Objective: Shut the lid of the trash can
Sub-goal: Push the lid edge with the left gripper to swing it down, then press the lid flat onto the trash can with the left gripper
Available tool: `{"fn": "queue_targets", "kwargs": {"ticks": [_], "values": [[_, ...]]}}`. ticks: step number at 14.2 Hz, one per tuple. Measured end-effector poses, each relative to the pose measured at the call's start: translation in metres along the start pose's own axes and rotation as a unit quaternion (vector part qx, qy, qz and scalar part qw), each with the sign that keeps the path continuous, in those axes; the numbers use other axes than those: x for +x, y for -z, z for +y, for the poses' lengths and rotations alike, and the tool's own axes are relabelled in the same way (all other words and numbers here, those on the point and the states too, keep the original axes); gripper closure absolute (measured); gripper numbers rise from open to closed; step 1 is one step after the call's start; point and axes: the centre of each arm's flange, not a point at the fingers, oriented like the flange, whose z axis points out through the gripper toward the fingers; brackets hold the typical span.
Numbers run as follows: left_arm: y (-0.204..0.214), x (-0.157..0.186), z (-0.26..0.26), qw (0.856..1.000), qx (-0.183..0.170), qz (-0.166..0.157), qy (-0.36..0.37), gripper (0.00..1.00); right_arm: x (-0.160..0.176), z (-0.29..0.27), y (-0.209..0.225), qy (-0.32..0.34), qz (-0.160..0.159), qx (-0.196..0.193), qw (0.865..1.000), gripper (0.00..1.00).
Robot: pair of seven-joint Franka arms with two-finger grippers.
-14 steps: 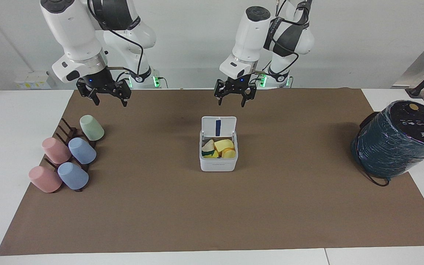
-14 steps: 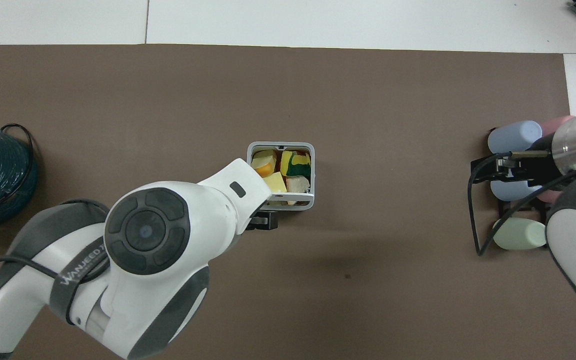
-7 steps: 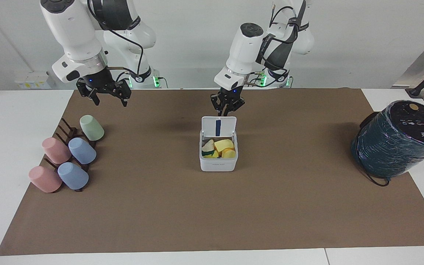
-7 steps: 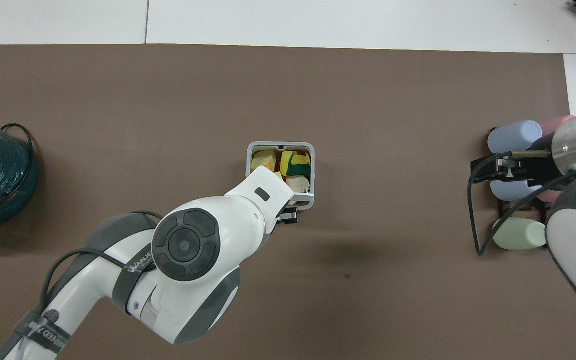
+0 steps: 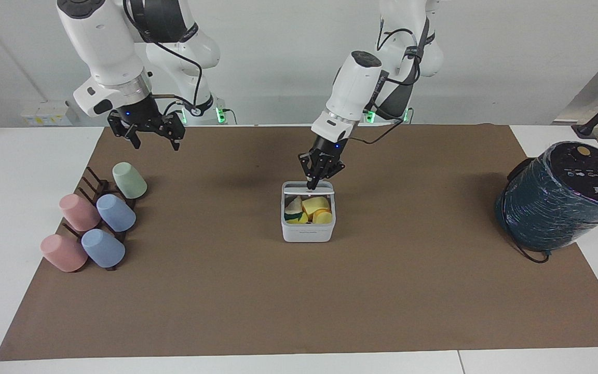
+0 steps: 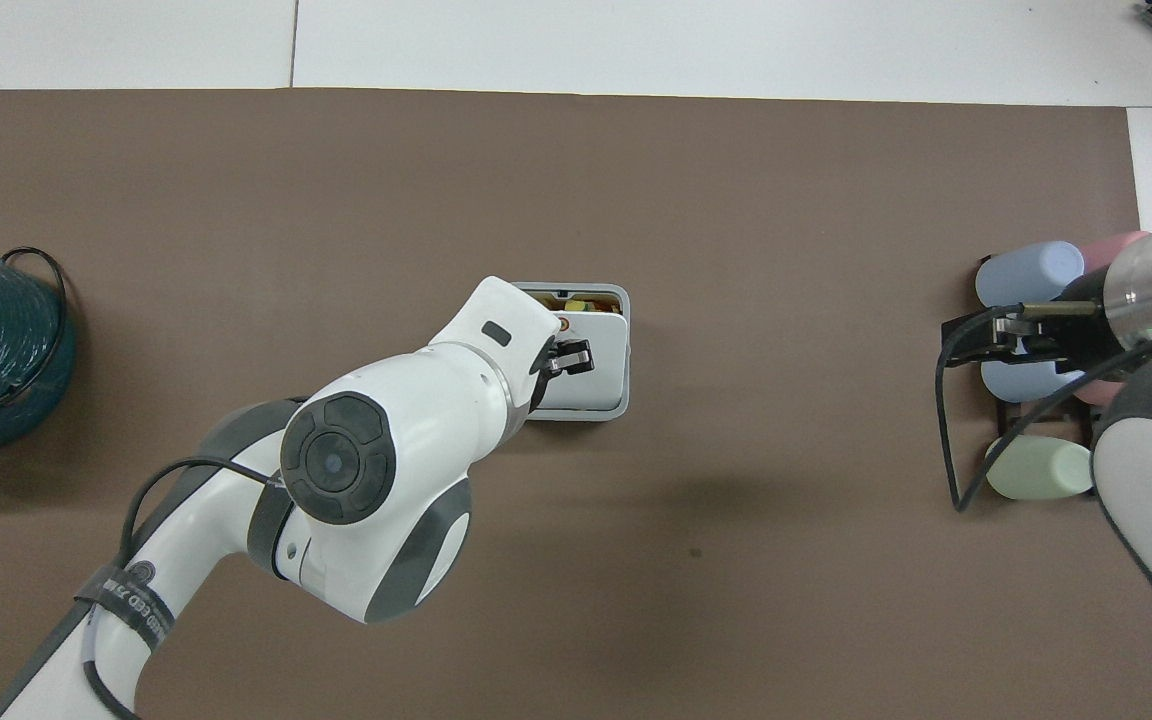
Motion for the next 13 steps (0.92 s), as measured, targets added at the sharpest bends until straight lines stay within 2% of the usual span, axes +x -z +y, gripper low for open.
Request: {"fn": "queue_targets", "kwargs": {"ticks": [3, 7, 13], "values": [[-0.012, 0.006, 0.002, 1.0, -0.009, 0.005, 0.012, 0.93, 0.0, 0.0, 0.0, 0.0, 0.0, 0.0, 1.0, 0.0], [-0.056, 0.01, -0.001, 1.0, -0.001, 0.006, 0.015, 0.93, 0.0, 0.0, 0.0, 0.0, 0.0, 0.0, 1.0, 0.0], [-0.064, 0.012, -0.001, 1.0, 0.0, 0.007, 0.015, 0.93, 0.0, 0.0, 0.0, 0.0, 0.0, 0.0, 1.0, 0.0]]}}
